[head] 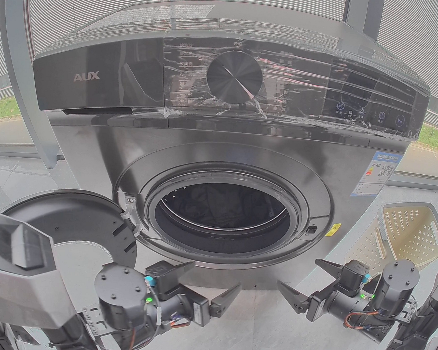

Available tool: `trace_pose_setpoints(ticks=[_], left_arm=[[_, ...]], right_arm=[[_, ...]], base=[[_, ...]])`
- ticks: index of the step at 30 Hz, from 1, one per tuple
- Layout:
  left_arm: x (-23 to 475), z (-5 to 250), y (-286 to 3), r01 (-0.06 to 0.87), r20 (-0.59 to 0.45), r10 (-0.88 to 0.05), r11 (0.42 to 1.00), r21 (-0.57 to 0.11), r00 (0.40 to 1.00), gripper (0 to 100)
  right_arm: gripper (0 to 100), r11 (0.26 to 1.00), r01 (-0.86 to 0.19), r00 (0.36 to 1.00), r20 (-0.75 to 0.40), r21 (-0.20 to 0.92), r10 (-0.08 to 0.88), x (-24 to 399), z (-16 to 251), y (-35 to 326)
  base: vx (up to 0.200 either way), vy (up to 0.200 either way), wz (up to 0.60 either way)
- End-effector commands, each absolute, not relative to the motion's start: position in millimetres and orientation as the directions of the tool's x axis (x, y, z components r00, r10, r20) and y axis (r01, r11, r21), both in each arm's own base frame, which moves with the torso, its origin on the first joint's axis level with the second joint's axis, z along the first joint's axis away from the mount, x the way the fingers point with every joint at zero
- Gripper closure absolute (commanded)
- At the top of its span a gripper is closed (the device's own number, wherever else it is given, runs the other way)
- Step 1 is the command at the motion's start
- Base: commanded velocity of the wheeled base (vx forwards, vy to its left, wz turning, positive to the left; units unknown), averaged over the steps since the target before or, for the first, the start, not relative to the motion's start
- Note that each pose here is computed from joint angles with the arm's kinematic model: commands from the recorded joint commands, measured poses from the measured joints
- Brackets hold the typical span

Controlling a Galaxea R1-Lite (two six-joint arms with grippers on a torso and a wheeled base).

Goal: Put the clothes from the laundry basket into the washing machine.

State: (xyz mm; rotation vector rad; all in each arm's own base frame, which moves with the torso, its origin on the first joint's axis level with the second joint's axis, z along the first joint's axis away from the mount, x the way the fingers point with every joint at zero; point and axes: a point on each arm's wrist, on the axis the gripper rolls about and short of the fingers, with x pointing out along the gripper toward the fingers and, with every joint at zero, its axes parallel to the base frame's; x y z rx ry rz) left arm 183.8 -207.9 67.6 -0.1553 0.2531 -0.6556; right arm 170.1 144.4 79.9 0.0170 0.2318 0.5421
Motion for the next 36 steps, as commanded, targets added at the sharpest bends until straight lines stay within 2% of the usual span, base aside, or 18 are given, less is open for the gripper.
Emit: trace_pose_setpoints(ticks=[1, 5, 8, 12, 13, 21, 27, 32, 36], left_arm=[[158, 96, -168, 0.553, -0.125, -0.594, 0.794, -0.253, 0.795, 0], [158, 95, -153, 0.518, -0.141, -0.558, 0.820, -0.244, 0.817, 0], [157, 91, -142, 0.471, -0.169, -0.511, 0.853, -0.227, 0.843, 0], [155, 88, -137, 0.442, -0.188, -0.479, 0.873, -0.209, 0.857, 0], [153, 86, -134, 0.438, -0.200, -0.469, 0.880, -0.181, 0.860, 0], [143, 104, -124, 0.445, -0.118, -0.456, 0.889, -0.105, 0.882, 0], [137, 115, -117, 0.399, -0.073, -0.406, 0.912, -0.099, 0.911, 0], [125, 123, -108, 0.407, -0.075, -0.412, 0.911, -0.066, 0.908, 0], [113, 128, -95, 0.390, -0.102, -0.394, 0.919, -0.063, 0.913, 0]], right_arm=[[0, 0.893, -0.444, 0.866, -0.223, 0.070, 0.448, 159, 83, 126], [0, 0.918, -0.388, 0.892, -0.217, 0.080, 0.396, 162, 86, 114], [0, 0.934, -0.348, 0.920, -0.161, 0.078, 0.357, 162, 98, 103], [0, 0.953, -0.294, 0.937, -0.173, 0.075, 0.303, 160, 101, 93], [0, 0.960, -0.269, 0.944, -0.179, 0.077, 0.279, 157, 103, 89], [0, 0.959, -0.271, 0.938, -0.200, 0.080, 0.282, 130, 116, 75], [0, 0.957, -0.269, 0.939, -0.192, 0.106, 0.286, 106, 124, 61], [0, 0.962, -0.256, 0.935, -0.229, 0.095, 0.271, 83, 122, 45], [0, 0.973, -0.207, 0.949, -0.221, 0.099, 0.224, 69, 121, 32]], base=[[0.000, 0.000, 0.00], [0.000, 0.000, 0.00], [0.000, 0.000, 0.00], [-0.050, 0.000, 0.00], [-0.200, 0.000, 0.00], [-0.200, 0.000, 0.00], [-0.200, 0.000, 0.00], [-0.200, 0.000, 0.00], [0.000, 0.000, 0.00]])
